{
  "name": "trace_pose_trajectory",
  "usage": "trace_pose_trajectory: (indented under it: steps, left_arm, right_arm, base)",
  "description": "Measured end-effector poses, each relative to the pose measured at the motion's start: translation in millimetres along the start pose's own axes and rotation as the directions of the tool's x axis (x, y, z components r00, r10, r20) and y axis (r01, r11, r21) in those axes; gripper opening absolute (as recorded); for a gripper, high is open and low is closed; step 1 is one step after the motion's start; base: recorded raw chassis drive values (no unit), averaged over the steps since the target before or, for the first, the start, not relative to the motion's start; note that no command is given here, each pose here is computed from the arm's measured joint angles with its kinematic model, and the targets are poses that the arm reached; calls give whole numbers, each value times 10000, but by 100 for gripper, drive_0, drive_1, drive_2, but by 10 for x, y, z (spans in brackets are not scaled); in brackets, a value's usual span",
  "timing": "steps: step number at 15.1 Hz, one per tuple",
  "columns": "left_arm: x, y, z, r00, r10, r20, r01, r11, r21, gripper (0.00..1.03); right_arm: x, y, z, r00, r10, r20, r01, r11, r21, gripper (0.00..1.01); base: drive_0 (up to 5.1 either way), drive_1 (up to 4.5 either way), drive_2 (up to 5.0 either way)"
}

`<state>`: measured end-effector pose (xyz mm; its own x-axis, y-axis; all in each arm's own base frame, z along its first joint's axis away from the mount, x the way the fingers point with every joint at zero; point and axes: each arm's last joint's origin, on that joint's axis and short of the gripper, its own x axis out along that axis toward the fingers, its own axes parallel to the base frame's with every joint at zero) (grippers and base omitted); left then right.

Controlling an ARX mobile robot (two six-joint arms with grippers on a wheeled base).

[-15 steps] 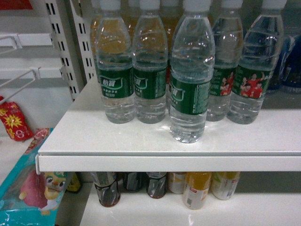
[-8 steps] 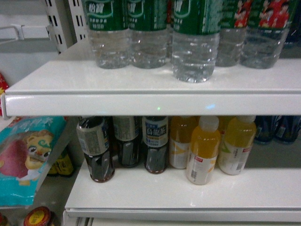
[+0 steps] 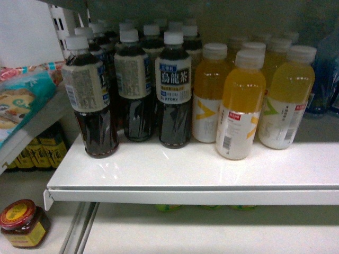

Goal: Move water from second to third shelf

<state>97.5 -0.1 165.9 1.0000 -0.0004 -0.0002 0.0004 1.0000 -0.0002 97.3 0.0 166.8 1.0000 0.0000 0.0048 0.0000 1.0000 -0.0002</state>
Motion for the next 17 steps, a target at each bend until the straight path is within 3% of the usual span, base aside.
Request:
trace_pose_trajectory:
  steps: [17]
  left_arm:
    - [0, 0, -1, 10000, 0, -15, 0, 10000, 0, 98]
  right_arm:
    - [0, 0, -3, 10000, 0, -27, 0, 10000, -4, 98]
  base:
    - [0, 0, 0]
